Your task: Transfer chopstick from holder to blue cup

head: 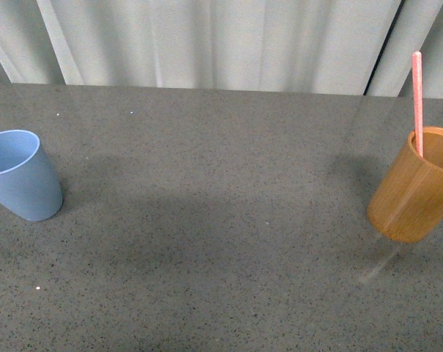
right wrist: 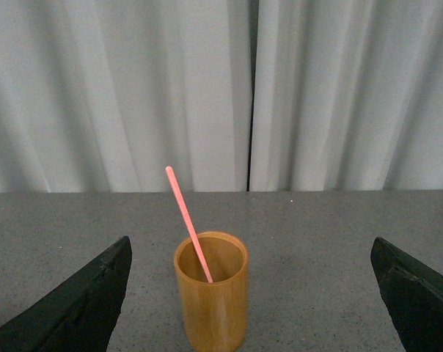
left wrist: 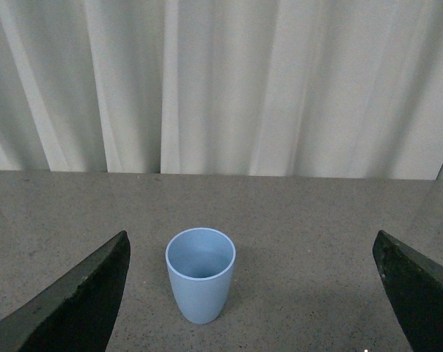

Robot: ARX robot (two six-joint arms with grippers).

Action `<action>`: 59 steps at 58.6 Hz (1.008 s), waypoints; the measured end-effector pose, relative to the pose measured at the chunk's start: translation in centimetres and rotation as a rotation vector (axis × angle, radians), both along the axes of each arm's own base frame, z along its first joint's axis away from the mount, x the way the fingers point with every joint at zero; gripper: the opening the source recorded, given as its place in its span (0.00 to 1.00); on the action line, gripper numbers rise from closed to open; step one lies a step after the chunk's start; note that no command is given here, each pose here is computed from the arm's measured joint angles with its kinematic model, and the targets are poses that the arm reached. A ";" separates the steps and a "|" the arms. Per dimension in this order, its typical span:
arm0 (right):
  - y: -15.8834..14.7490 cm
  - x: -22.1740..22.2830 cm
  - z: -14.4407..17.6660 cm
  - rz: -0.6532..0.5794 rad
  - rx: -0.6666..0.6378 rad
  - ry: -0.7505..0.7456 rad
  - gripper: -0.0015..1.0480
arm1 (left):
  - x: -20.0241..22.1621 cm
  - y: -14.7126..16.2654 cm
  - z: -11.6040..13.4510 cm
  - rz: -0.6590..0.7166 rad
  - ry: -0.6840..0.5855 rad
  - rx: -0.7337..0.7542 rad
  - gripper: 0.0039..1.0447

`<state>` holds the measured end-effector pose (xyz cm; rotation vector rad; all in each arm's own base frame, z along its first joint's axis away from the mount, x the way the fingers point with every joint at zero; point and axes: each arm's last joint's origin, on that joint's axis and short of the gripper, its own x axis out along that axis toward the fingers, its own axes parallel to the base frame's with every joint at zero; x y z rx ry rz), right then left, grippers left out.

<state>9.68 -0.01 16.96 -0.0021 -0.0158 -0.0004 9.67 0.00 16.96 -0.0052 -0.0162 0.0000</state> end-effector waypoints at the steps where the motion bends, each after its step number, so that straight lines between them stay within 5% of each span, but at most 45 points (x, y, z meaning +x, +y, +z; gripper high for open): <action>1: 0.0 0.0 0.0 -0.001 0.000 0.000 0.90 | 0.0 0.0 0.0 0.000 0.000 0.000 0.94; 59: 0.0 0.0 0.0 0.000 0.000 0.000 0.90 | 0.0 0.0 0.0 0.000 0.000 0.000 0.94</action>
